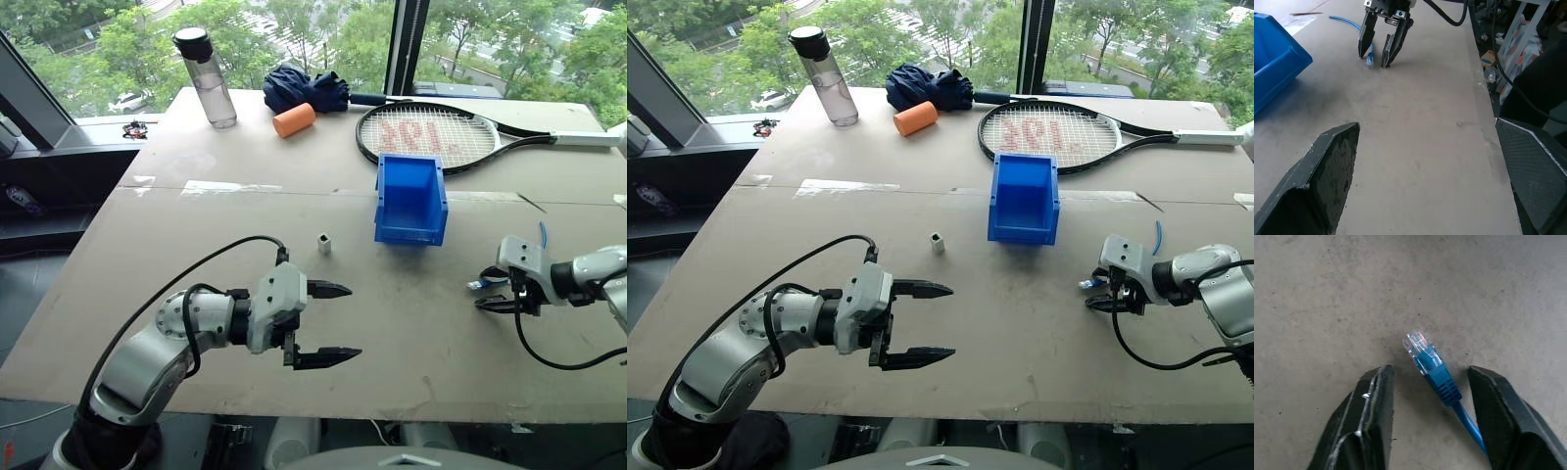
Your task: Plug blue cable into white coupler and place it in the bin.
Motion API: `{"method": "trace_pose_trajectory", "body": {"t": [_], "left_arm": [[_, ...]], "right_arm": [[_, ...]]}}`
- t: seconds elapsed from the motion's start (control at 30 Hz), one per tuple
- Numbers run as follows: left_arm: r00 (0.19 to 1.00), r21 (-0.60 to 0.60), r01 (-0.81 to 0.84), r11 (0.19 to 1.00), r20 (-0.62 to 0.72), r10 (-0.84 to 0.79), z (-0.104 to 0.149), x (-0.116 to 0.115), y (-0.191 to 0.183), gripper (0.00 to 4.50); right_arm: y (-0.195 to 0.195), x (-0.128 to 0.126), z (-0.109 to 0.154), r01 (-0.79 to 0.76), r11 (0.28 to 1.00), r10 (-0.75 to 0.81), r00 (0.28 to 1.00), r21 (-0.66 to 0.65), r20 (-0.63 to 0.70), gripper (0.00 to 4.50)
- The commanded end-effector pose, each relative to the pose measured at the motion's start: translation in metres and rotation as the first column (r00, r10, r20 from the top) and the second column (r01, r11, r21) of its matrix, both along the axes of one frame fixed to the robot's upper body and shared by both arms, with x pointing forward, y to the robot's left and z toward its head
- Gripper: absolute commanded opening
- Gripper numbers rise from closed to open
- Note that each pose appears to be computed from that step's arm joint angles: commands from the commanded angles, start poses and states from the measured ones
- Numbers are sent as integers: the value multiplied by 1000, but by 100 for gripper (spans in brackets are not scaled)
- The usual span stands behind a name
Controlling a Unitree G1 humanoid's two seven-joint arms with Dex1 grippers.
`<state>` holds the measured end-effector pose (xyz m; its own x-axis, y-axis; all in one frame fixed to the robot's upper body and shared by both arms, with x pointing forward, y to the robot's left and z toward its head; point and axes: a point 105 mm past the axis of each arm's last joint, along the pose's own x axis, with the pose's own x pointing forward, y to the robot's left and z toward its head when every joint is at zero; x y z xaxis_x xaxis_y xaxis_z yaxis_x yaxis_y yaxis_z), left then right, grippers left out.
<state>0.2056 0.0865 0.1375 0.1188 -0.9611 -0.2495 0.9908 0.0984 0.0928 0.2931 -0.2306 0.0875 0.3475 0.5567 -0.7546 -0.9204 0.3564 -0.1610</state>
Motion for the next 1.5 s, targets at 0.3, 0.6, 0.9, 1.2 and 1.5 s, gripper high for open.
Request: {"method": "trace_pose_trajectory", "body": {"t": [0.3,0.6,0.9,1.2,1.5], "left_arm": [[994,-7,-88,996,62,88,-1,11,4,450],[989,67,-129,989,84,124,-9,26,14,450],[993,137,-83,987,93,70,-25,41,10,450],[997,147,-44,988,65,35,-47,63,-14,450],[995,226,-6,974,99,-16,-68,97,-30,450]], "right_arm": [[66,-22,11,-103,990,100,994,93,34,7],[167,-8,2,-199,976,197,980,85,35,7],[146,-17,11,-180,968,160,980,174,122,351],[93,-77,28,-10,933,-78,971,359,227,444],[79,-108,24,188,892,-300,927,411,227,444]]}}
